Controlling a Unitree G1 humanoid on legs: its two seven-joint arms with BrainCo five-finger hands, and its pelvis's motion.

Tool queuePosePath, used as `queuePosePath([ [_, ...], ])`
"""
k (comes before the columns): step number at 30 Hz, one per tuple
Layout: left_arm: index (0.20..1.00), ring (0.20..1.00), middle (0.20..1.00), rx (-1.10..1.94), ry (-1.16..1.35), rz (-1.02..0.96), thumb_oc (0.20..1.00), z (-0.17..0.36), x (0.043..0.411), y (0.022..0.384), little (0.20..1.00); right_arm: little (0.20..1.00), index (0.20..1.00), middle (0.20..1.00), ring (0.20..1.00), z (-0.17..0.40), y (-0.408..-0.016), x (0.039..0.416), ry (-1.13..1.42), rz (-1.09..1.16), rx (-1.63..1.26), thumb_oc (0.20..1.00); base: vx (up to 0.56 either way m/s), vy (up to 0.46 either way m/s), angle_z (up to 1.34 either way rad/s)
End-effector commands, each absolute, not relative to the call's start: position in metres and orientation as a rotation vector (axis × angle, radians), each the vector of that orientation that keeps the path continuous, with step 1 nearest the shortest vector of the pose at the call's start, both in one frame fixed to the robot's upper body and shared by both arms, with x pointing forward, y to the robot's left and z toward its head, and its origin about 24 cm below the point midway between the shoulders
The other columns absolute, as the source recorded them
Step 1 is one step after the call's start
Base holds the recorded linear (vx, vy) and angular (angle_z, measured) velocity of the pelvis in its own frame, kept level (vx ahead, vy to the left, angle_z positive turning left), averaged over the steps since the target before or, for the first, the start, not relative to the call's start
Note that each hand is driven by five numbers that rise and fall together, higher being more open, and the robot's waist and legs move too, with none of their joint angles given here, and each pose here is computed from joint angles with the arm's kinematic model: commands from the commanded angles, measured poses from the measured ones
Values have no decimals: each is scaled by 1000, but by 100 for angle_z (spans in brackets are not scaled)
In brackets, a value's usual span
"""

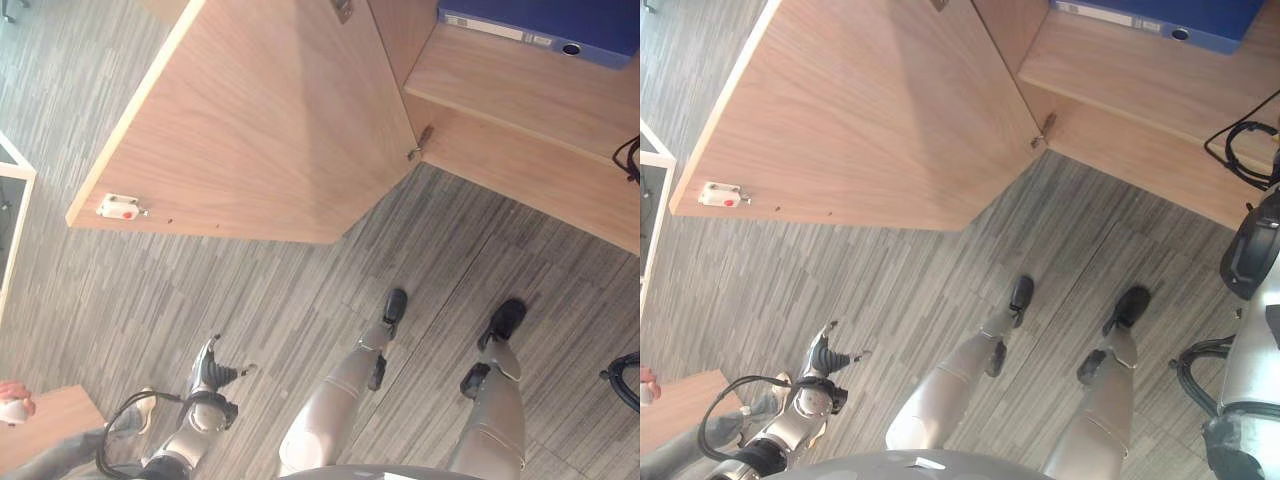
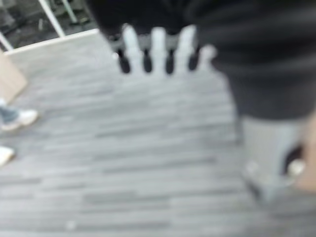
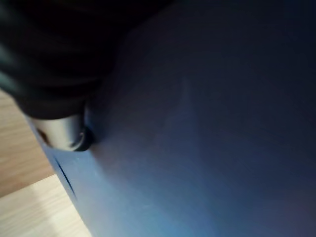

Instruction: Put the empty folder in the office cabinet

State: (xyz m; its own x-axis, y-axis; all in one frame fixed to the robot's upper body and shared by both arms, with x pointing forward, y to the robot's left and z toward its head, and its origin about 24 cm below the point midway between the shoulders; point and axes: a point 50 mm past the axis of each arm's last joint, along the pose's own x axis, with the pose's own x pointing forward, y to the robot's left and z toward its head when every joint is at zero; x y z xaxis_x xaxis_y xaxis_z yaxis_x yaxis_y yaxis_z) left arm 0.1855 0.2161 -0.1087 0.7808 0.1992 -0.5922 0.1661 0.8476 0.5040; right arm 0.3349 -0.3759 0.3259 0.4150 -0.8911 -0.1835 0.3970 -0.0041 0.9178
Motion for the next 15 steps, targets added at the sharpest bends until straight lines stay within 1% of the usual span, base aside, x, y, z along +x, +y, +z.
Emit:
queuePosePath([
  [1, 1000, 1000, 1000, 622, 703, 128, 1000, -104, 185, 246, 1000, 200, 200, 200, 200, 376, -391, 304, -807, -1021, 1034, 200, 0, 0, 0],
  [6, 1000, 1000, 1000, 628, 702, 122, 1000, -103, 185, 249, 1000, 200, 200, 200, 200, 390, -396, 298, -839, -938, 966, 200, 0, 0, 0],
  [15, 1000, 1000, 1000, 622, 714, 118, 1000, -105, 182, 249, 1000, 200, 200, 200, 200, 389, -404, 291, -847, -981, 955, 200, 0, 0, 0],
])
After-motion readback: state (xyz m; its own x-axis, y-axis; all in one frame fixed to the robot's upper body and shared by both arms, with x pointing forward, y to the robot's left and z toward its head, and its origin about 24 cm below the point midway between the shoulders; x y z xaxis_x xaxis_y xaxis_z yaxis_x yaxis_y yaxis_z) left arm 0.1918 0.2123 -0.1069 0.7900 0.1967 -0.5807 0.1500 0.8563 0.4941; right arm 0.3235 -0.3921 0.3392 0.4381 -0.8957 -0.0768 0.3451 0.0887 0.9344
